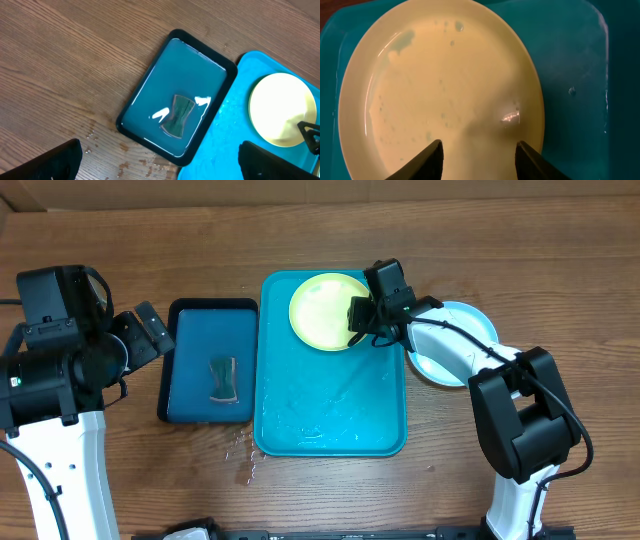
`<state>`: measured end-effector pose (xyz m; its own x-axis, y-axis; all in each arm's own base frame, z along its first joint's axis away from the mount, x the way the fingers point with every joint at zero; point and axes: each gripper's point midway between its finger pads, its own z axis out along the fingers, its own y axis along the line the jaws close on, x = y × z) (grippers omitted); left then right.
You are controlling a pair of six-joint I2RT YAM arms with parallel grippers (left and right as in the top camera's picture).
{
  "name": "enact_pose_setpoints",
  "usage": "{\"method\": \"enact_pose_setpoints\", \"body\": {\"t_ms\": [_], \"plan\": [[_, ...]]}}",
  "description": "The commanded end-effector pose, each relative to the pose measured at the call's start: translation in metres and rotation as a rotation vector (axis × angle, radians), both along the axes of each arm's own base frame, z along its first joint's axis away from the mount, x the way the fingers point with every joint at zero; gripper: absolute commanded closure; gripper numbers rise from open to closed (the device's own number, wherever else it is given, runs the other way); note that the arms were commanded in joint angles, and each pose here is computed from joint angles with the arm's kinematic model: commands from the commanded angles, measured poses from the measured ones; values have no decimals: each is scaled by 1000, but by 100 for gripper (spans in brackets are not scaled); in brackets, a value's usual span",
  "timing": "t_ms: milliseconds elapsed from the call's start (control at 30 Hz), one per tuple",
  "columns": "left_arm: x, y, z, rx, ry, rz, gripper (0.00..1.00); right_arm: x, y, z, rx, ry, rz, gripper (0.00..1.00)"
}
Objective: Clean dirty plates on tray and stack at the side
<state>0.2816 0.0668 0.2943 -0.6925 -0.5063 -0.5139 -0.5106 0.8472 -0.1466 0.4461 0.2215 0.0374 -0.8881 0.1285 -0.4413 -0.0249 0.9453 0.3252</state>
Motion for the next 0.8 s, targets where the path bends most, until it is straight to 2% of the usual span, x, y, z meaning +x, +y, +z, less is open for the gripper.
{"method": "enact_pose_setpoints", "body": {"t_ms": [0, 333, 767], "plan": [[1, 2, 1, -9, -7, 22, 0, 8, -1, 30, 16, -53, -17, 53], [1, 2, 1, -9, -7, 22, 0, -1, -9, 7, -27, 10, -44, 51], [1, 2, 1, -9, -6, 22, 0, 5, -6, 72, 47, -98, -61, 52]]}}
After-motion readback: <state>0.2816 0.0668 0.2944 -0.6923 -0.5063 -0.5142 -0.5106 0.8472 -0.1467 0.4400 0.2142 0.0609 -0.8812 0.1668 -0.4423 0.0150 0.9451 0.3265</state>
